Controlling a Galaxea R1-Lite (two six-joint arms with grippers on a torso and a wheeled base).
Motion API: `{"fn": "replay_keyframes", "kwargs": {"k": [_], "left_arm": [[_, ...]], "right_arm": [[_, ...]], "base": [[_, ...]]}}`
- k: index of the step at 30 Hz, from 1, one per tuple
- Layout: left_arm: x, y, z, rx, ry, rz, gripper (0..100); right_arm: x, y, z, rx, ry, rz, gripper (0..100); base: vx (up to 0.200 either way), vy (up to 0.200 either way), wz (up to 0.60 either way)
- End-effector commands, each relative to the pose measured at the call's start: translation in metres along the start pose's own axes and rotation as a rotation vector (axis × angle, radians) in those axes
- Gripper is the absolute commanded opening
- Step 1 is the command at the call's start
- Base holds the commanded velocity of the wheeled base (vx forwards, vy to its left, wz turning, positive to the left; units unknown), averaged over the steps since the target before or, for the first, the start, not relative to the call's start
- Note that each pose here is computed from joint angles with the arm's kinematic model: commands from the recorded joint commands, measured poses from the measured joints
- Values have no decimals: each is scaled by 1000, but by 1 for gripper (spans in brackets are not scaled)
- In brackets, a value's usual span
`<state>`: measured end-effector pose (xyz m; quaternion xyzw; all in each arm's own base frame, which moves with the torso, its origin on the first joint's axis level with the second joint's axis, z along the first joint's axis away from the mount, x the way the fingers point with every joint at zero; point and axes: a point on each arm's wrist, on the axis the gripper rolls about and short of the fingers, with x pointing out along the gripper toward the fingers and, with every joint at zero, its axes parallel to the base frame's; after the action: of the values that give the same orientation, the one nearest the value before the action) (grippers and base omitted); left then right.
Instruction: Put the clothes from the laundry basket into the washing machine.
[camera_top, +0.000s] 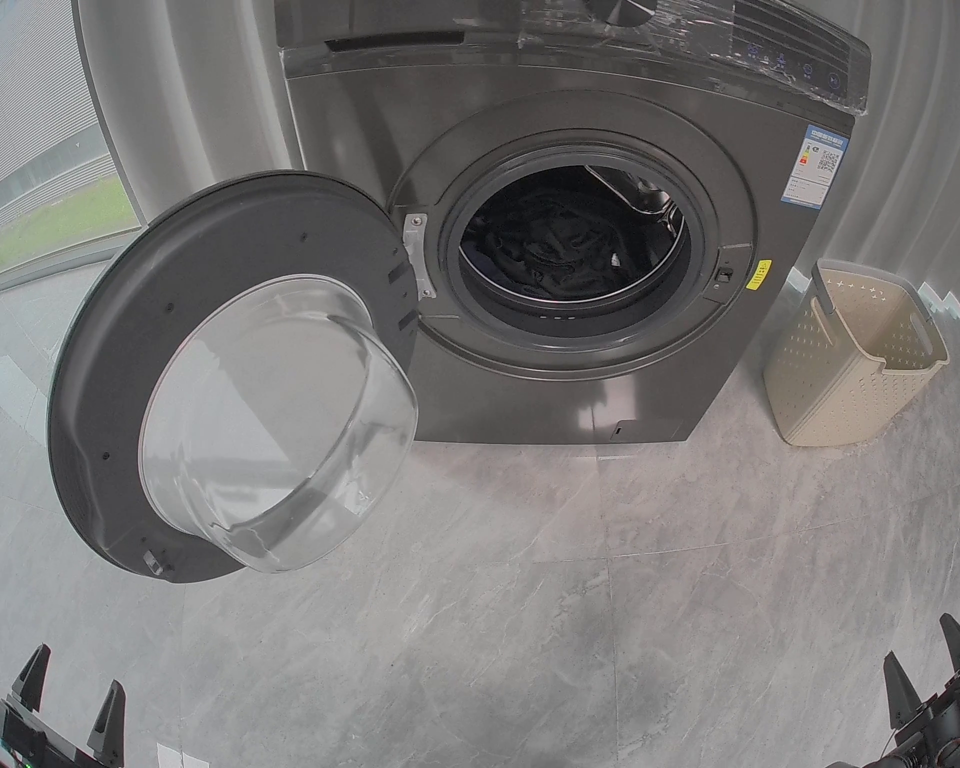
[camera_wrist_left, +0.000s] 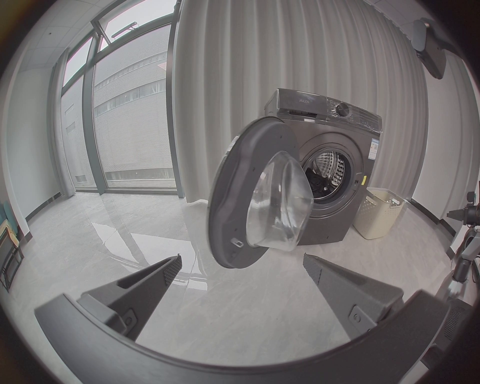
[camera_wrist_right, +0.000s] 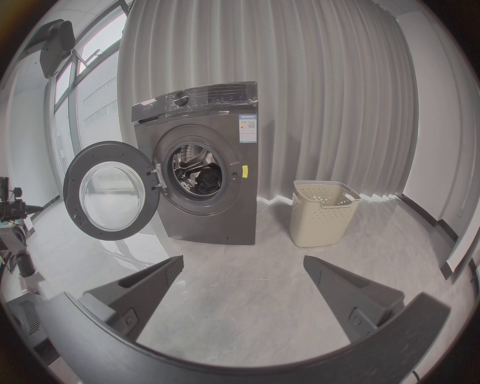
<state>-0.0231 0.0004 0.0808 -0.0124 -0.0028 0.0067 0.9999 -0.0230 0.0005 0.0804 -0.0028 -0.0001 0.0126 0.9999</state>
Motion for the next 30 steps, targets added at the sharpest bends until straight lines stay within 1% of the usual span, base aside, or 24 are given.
{"fn": "replay_keyframes", "kwargs": {"k": [1,10,13,14,15,16,17,18,20,21,22,23,25,27,28,30], "left_arm": [[0,0,-5,2,6,-1,100],[0,0,-5,11,5,2,100],[0,0,-5,28,1,-1,100],[-1,0,1,14,-31,3,100],[-5,-1,20,6,-97,-2,100],[-8,-1,40,-4,-143,-6,100],[-7,-1,60,-19,-155,-23,100],[-3,-2,74,-36,-134,-37,100],[13,-2,84,-56,-52,-98,100],[19,-2,85,-58,-18,-114,100],[32,-4,90,-57,32,-155,100],[42,-6,95,-57,46,-178,100],[58,-10,106,-55,45,-201,100],[78,-15,119,-55,50,-197,100],[83,-15,121,-55,53,-195,100],[106,-20,130,-53,71,-194,100]], "right_arm": [[0,0,-5,-1,2,1,100],[0,0,-5,-1,2,1,100],[0,0,-5,-1,2,1,100],[0,0,-5,-1,2,1,100],[0,0,-5,-1,2,1,100],[0,0,-5,-1,2,1,100],[0,0,-5,-1,2,1,100],[0,0,-5,-1,2,1,100],[0,0,-5,-1,3,1,100],[0,0,-5,1,3,1,100],[0,0,-5,1,2,1,100],[0,0,-5,1,3,1,100],[0,0,-5,1,3,1,100],[0,0,-5,1,2,1,100],[0,0,-5,1,3,1,100],[0,0,-5,1,3,1,100]], "base": [[0,0,0],[0,0,0],[0,0,0],[0,0,0],[0,0,0],[0,0,0],[0,0,0],[0,0,0],[0,0,0],[0,0,0],[0,0,0],[0,0,0],[0,0,0],[0,0,0],[0,0,0],[0,0,0]]}}
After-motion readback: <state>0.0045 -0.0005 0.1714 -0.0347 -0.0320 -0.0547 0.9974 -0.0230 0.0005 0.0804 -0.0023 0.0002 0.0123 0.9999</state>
